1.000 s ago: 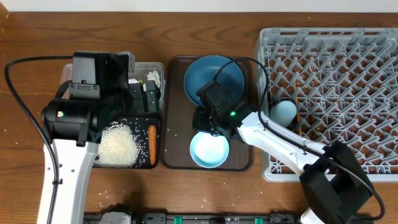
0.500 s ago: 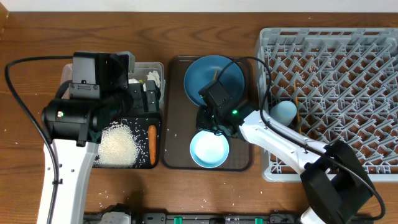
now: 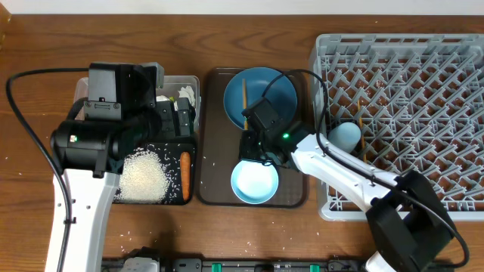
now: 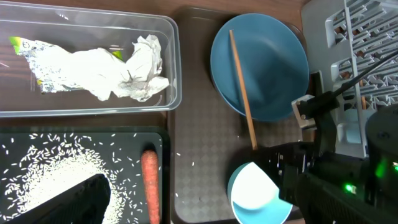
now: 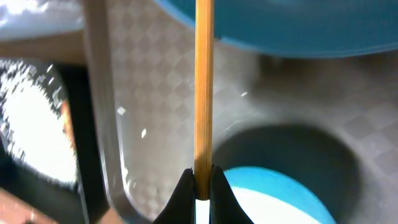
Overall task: Sort waste into correct bins and load items into the dishwasher rack
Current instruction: 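Close the right gripper on the second wooden chopstick, then carry the chopstick over the rack and insert it upright, then open the right gripper to release the chopstick and raise it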
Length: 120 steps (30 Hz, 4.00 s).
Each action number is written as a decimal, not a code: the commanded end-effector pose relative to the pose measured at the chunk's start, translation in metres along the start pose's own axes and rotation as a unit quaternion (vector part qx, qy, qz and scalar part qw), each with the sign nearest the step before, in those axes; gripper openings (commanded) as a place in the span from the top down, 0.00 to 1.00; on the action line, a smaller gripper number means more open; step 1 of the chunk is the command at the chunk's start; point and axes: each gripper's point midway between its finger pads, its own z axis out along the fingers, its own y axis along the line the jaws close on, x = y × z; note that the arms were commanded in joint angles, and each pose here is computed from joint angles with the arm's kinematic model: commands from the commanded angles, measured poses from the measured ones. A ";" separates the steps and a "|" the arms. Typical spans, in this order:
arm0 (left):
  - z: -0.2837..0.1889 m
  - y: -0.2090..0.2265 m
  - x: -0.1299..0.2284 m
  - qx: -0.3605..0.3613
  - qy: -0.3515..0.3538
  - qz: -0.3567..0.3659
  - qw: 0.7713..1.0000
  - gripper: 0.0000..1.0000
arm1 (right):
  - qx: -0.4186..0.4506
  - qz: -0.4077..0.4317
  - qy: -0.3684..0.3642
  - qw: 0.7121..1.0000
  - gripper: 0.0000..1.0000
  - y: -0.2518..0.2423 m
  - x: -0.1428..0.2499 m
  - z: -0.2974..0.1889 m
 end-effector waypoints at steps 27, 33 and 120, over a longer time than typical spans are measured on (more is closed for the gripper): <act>0.000 0.003 -0.001 -0.006 -0.001 -0.003 1.000 0.04 | 0.418 -0.094 -0.167 0.888 0.99 -0.217 -0.018 -0.288; 0.000 0.003 -0.001 -0.006 -0.001 -0.003 1.000 0.03 | 0.432 -0.066 -0.148 0.887 0.99 -0.234 -0.028 -0.279; 0.000 0.003 -0.001 -0.006 -0.001 -0.003 1.000 0.04 | 0.387 -0.104 -0.064 0.914 0.96 -0.264 -0.071 -0.192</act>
